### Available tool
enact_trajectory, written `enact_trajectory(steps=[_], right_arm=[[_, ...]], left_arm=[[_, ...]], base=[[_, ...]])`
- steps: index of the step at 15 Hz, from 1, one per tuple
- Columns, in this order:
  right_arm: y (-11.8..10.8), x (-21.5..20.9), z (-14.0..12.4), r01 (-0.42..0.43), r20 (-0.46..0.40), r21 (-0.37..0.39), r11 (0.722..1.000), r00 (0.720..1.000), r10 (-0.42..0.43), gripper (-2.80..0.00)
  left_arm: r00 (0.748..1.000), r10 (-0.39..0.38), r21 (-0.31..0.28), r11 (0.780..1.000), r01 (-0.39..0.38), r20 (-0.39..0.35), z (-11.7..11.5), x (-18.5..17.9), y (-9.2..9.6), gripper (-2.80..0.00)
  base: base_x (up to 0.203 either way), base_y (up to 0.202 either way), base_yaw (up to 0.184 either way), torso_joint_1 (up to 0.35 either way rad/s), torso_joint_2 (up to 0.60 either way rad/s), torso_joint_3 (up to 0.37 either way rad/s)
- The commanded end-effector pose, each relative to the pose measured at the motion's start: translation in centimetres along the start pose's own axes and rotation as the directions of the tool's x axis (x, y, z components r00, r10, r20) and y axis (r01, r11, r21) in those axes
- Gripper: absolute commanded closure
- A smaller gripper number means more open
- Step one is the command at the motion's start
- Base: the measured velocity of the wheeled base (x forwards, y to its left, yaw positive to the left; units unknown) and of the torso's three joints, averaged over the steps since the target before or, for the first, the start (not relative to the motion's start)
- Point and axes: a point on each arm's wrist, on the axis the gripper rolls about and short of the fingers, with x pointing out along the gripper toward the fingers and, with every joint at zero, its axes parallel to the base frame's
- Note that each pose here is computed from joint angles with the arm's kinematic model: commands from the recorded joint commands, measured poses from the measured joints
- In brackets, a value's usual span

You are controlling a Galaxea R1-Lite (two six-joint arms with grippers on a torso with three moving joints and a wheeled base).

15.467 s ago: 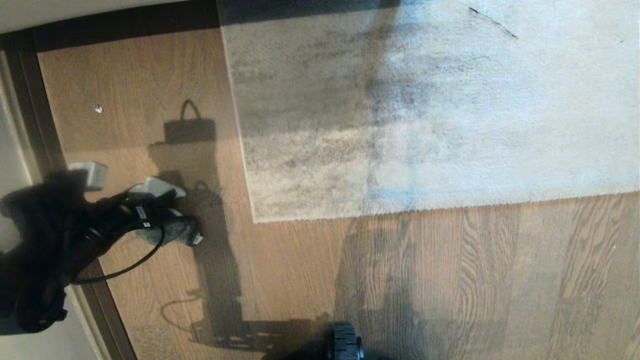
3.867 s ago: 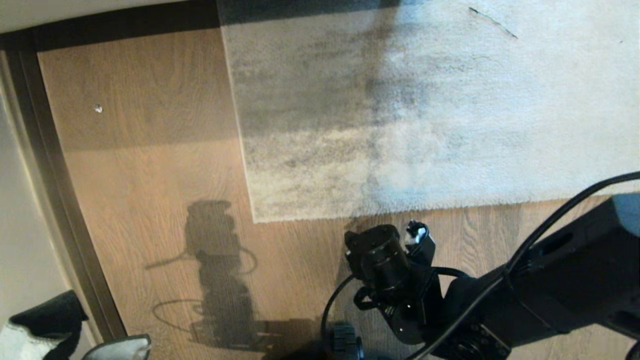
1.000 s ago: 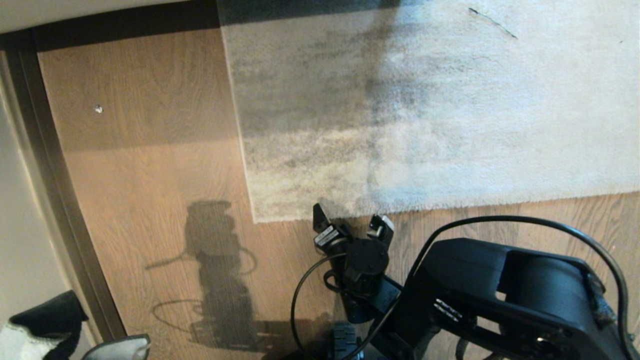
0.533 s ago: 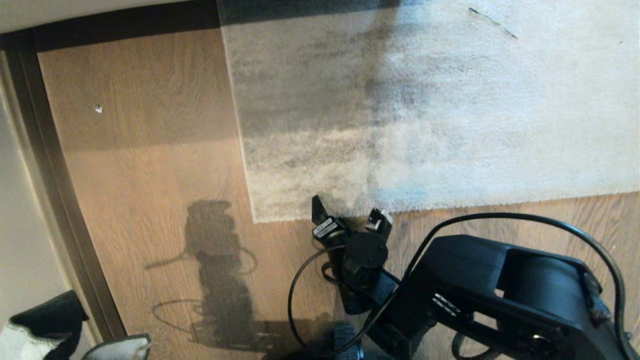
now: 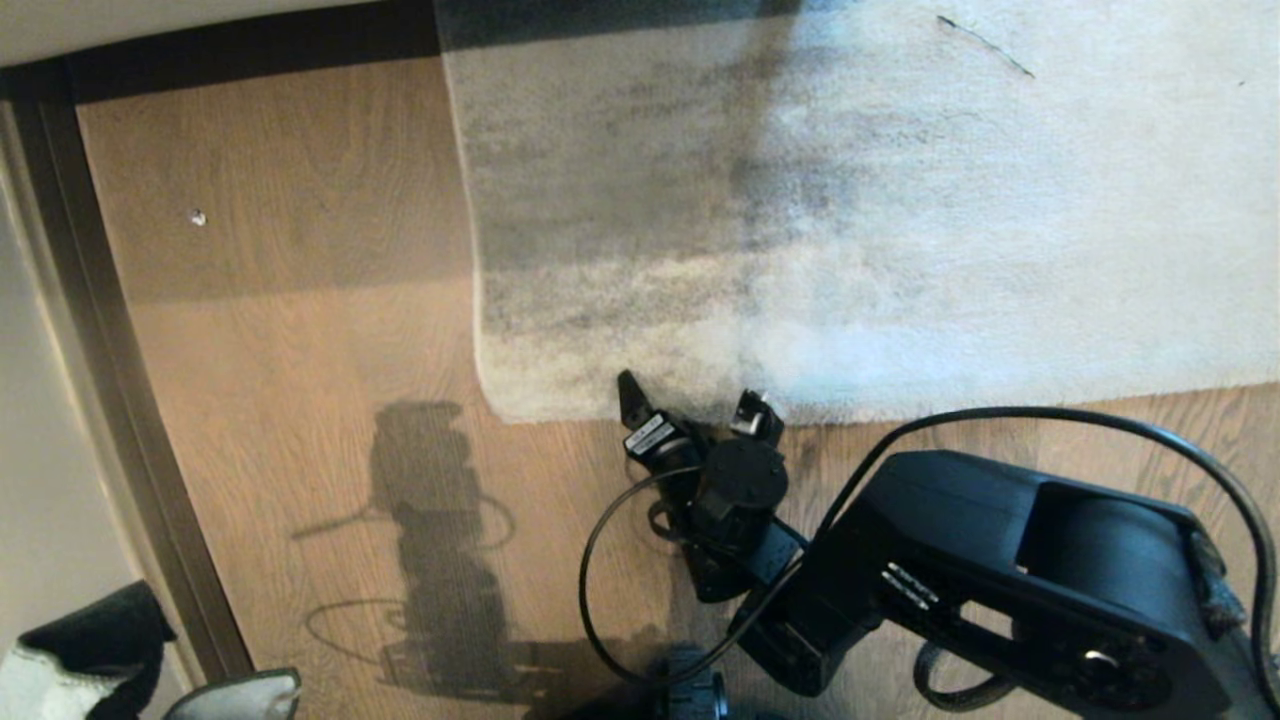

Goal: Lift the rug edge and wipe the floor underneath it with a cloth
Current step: Lift up the carpet

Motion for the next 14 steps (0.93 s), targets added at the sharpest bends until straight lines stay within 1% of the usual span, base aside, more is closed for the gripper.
enact_trajectory(steps=[1, 3, 8, 9, 11, 14], right_arm=[[2.2, 0.0, 2.2, -0.059, 0.064, 0.040, 0.997, 0.996, 0.056, -2.80], [3.6, -0.4, 3.7, -0.080, 0.072, 0.048, 0.996, 0.994, 0.077, -2.80], [5.5, -4.0, 6.1, -0.112, -0.015, 0.029, 0.993, 0.994, 0.113, -2.80], [5.5, -4.9, 6.3, -0.109, -0.040, 0.011, 0.994, 0.993, 0.109, -2.80], [4.9, -6.3, 6.3, -0.089, -0.082, -0.048, 0.995, 0.993, 0.085, -2.80], [3.1, -6.8, 6.4, -0.044, -0.103, -0.121, 0.992, 0.994, 0.031, -2.80]], left_arm=[[1.000, 0.001, 0.000, 1.000, -0.001, 0.000, 0.0, 0.0, 0.0, 0.00], [1.000, 0.001, 0.000, 1.000, -0.001, 0.001, 0.0, 0.0, 0.0, 0.00], [1.000, 0.001, 0.000, 1.000, -0.001, 0.001, 0.0, 0.0, 0.0, 0.00], [1.000, 0.001, 0.000, 1.000, -0.001, 0.001, 0.0, 0.0, 0.0, 0.00], [1.000, 0.001, 0.000, 1.000, -0.001, 0.001, 0.0, 0.0, 0.0, 0.00], [1.000, 0.001, 0.000, 1.000, -0.001, 0.001, 0.0, 0.0, 0.0, 0.00]], base=[[0.000, 0.000, 0.000, 0.000, 0.00, 0.000], [0.000, 0.000, 0.000, 0.000, 0.00, 0.000], [0.000, 0.000, 0.000, 0.000, 0.00, 0.000], [0.000, 0.000, 0.000, 0.000, 0.00, 0.000], [0.000, 0.000, 0.000, 0.000, 0.00, 0.000], [0.000, 0.000, 0.000, 0.000, 0.00, 0.000]])
